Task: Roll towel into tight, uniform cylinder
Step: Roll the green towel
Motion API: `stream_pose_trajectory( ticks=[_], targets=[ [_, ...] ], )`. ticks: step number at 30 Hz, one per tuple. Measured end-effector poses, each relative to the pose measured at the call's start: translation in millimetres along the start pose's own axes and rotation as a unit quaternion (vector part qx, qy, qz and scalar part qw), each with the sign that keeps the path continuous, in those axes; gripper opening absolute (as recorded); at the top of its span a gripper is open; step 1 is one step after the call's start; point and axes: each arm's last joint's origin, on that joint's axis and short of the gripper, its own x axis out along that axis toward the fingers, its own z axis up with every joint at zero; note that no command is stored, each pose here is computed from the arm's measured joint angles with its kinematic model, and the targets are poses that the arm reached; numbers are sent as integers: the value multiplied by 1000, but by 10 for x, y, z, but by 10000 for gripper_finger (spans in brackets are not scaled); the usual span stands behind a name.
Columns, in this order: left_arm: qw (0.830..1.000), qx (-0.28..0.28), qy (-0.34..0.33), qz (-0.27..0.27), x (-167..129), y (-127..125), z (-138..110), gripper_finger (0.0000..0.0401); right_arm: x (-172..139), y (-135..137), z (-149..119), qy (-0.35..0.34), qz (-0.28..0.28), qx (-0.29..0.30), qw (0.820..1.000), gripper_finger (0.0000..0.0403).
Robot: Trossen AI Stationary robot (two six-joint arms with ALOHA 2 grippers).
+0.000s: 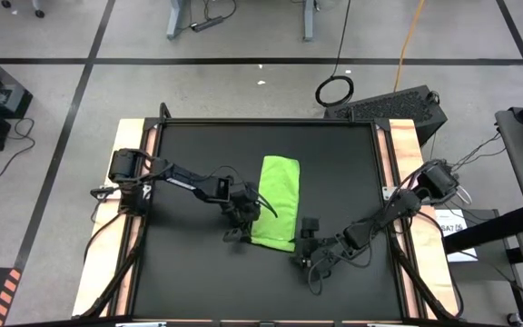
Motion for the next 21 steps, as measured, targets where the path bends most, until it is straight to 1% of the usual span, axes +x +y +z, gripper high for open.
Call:
stream_pose_trajectory(
  ticks=[4,8,11,14,18,19,21],
  targets=[
    [1000,-4,2,0,-10,11,-6,1,118,26,-83,6,0,5,1000,223],
    [1000,-7,0,-2,-29,28,-1,1,206,21,-155,14,-14,50,999,193],
    [1000,-16,1,-8,-39,32,-3,1,242,7,-150,6,-17,58,998,152],
    [1000,-22,4,-9,-33,36,-10,1,264,-36,-126,4,-18,63,998,100],
    [998,-44,24,-32,-6,50,-59,1,304,-123,-96,12,-11,126,992,26],
    [997,-55,31,-35,1,56,-74,1,314,-139,-88,17,-2,140,990,14],
    [996,-75,40,-41,2,70,-95,1,328,-161,-77,29,21,165,986,9]
  ],
)
